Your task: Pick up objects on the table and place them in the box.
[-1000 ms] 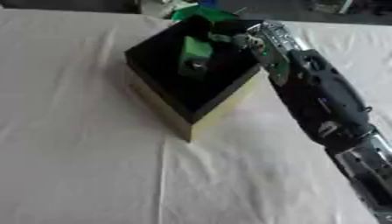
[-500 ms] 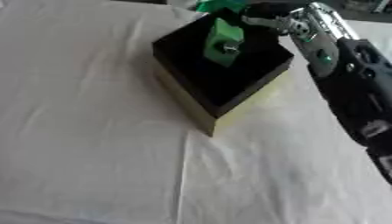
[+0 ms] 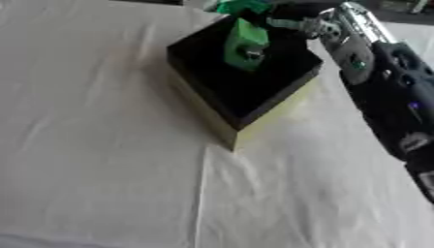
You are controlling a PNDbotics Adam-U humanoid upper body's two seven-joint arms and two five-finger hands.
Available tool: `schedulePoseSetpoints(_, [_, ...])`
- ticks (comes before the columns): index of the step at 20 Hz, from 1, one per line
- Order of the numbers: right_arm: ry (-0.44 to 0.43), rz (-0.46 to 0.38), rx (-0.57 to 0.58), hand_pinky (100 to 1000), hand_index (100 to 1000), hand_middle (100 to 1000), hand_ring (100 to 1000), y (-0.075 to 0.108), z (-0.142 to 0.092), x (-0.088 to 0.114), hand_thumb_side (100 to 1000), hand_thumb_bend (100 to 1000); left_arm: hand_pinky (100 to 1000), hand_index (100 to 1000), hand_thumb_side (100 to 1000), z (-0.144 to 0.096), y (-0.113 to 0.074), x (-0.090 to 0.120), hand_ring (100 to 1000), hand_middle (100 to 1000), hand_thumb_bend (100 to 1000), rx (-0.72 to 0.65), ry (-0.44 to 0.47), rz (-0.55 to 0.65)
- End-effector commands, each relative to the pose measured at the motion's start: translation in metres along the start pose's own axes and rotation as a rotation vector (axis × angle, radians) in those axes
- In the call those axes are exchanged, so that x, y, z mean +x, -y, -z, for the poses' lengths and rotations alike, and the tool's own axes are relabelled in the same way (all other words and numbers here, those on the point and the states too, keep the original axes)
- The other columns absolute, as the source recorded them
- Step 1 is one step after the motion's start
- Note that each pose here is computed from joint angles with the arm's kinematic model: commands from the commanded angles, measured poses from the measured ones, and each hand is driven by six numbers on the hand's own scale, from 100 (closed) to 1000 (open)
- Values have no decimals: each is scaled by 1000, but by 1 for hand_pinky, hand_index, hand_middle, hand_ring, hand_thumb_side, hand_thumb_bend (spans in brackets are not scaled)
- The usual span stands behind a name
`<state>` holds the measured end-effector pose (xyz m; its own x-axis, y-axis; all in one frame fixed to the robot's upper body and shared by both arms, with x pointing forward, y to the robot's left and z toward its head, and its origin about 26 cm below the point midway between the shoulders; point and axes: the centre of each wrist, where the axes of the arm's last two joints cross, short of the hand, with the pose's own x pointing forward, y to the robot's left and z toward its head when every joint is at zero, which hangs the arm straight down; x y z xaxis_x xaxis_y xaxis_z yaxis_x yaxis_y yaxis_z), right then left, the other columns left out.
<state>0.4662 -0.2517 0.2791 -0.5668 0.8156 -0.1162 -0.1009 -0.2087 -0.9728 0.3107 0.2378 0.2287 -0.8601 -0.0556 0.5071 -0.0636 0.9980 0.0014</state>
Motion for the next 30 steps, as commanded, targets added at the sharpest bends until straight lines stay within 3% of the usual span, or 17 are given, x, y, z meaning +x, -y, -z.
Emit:
schedulePoseSetpoints(1, [-30,-52,-33,923,889,809,873,19,-10,-5,1000,266,646,714,946,5,-1,5,722,599,191,-7,28,3])
schedulePoseSetpoints(4, [-36,-46,-64,921,859,794,869,24,-12,-4,1000,170,646,714,947,5,-1,5,724,599,192,-10,25,6])
schedulePoseSetpoints(9, [-39,-45,-93,930,835,797,880,33,-17,-3,1000,108,647,715,945,5,-2,5,726,601,193,-10,25,11])
schedulePoseSetpoints(22, [-24,-16,-136,981,808,789,963,51,-26,2,994,100,649,717,943,5,-3,5,729,603,193,-14,24,17])
schedulePoseSetpoints(25, [-14,-14,-161,955,794,755,903,56,-27,5,957,100,649,717,944,4,-3,5,729,603,193,-14,22,17])
schedulePoseSetpoints(27, [4,-23,-178,890,759,705,788,61,-26,11,923,100,649,717,943,4,-2,5,729,603,193,-16,22,16])
schedulePoseSetpoints(30, [55,-67,-187,826,730,671,740,67,-23,28,905,100,649,718,942,5,-2,5,730,603,193,-17,24,15])
